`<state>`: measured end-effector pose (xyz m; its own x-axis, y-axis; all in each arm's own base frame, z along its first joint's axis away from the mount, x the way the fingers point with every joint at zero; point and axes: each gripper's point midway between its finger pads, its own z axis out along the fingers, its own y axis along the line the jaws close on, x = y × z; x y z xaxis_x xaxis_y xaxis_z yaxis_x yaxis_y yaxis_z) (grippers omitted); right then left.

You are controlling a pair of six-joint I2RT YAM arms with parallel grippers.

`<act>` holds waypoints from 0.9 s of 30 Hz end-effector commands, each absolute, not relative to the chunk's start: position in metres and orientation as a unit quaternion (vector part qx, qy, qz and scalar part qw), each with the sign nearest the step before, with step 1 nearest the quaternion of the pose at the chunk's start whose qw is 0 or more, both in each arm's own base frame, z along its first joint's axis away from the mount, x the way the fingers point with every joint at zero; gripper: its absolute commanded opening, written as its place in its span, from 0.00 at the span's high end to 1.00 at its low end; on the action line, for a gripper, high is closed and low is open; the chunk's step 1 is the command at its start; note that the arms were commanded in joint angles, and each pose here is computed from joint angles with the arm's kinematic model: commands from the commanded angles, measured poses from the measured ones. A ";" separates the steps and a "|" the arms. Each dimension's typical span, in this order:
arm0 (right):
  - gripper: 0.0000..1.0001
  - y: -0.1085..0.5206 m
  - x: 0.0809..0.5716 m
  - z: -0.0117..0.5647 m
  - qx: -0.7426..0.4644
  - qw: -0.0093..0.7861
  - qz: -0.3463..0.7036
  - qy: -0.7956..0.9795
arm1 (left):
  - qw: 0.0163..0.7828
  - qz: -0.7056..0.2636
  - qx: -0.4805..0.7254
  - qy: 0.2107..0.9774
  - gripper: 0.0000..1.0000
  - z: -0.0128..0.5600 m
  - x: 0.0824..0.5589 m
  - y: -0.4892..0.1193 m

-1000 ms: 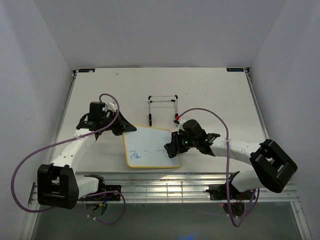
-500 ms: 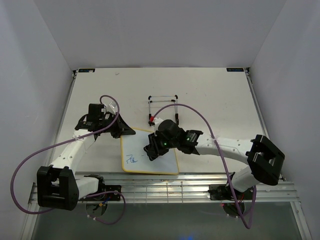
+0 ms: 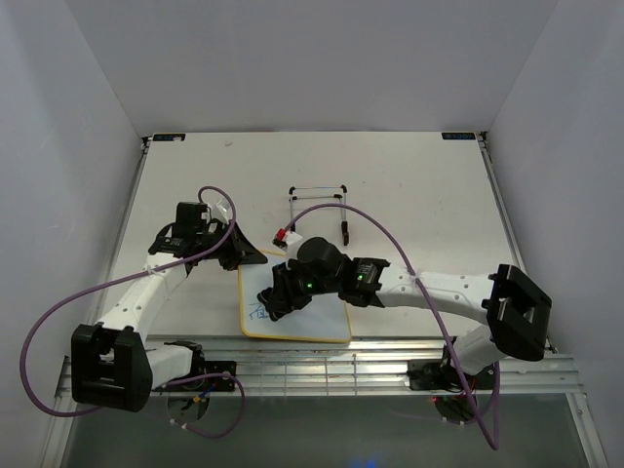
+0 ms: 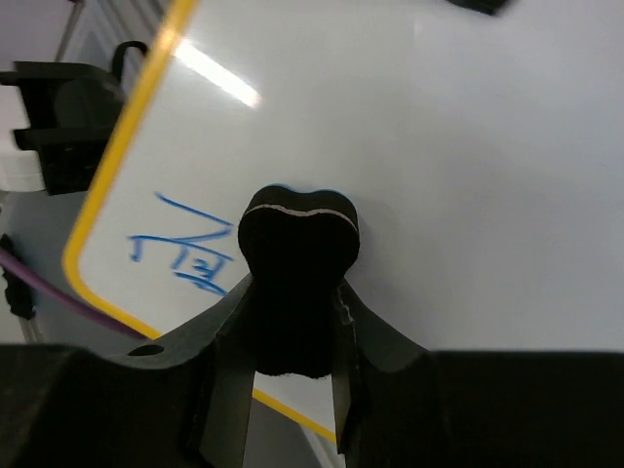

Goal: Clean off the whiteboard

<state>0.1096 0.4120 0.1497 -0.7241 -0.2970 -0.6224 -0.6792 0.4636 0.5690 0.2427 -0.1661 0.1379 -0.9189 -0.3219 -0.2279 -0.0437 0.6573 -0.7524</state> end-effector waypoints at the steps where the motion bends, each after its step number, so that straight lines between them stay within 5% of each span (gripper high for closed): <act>1: 0.92 0.457 0.074 0.206 -0.328 0.218 0.517 0.760 | 0.271 -0.187 -0.098 0.939 1.00 0.087 0.271 -0.102; 12: 0.92 0.471 0.075 0.198 -0.354 0.234 0.454 0.784 | 0.271 -0.187 -0.100 0.939 1.00 0.088 0.271 -0.102; 27: 0.92 0.364 0.117 0.099 -0.313 0.251 0.255 0.880 | 0.282 -0.181 -0.104 0.937 1.00 0.092 0.272 -0.099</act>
